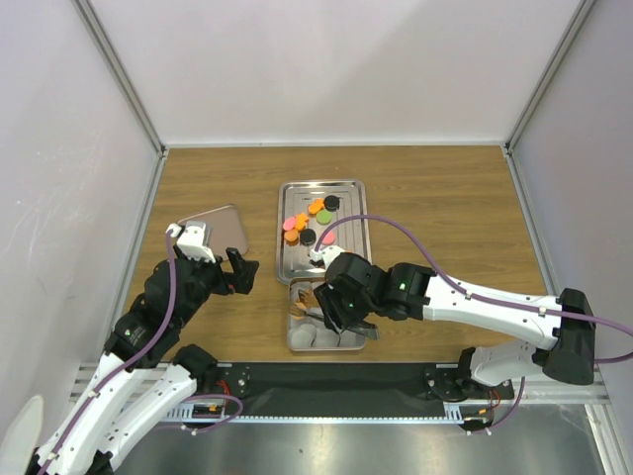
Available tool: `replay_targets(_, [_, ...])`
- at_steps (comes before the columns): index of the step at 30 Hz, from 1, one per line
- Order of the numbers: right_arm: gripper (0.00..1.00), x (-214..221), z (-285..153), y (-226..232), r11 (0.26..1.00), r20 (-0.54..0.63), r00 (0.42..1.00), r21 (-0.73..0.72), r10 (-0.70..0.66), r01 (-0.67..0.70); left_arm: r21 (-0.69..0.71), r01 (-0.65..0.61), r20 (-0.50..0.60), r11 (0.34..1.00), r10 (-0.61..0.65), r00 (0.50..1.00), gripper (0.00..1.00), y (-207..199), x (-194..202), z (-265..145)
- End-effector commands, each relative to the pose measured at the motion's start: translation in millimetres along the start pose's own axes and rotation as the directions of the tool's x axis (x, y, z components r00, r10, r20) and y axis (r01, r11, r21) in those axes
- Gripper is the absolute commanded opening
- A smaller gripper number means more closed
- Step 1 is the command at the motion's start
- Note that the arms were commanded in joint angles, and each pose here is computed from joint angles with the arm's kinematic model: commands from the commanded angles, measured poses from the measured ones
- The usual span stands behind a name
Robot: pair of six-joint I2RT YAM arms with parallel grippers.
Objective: Pack the cookies
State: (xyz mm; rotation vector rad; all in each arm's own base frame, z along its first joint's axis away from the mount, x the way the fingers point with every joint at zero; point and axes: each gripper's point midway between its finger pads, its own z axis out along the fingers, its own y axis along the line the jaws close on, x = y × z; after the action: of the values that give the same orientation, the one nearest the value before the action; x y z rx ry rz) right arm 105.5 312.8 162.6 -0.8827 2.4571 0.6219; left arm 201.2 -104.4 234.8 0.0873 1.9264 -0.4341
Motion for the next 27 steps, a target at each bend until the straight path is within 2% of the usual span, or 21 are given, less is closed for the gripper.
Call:
replay_targets(1, [0.5,-9,1,10,0.999,0.034,0.999,-0.035,0.012,-0.011,0.019,0.005,0.013,1.0,-0.005,1.0,1.0,-5,-4,1])
replay_targets(11, [0.52,-13,-2,8,1.0,0.041,0.999,-0.022,0.007,-0.006,0.019,0.005,0.015,1.0,-0.005,1.0,1.0,-5,-4,1])
replay_targets(14, [0.47,-27,-16,3,1.0,0.083,0.996,0.002,0.008,-0.008,0.018,0.004,0.012,1.0,-0.004,1.0,1.0,-5,-3,1])
replay_targets(20, [0.47,-68,-52,-25,0.997,0.207,0.978,0.058,0.033,-0.046,0.015,0.005,0.018,1.0,-0.005,1.0,1.0,-4,-5,1])
replay_targets(23, [0.47,-86,-57,-46,0.991,0.243,0.969,0.111,0.042,-0.07,0.015,0.006,0.016,1.0,-0.007,1.0,1.0,-4,-4,1])
replay_targets(27, [0.47,-101,-38,-69,0.985,0.224,0.974,0.15,0.047,-0.082,0.012,0.006,0.014,1.0,-0.006,1.0,1.0,-4,-4,1])
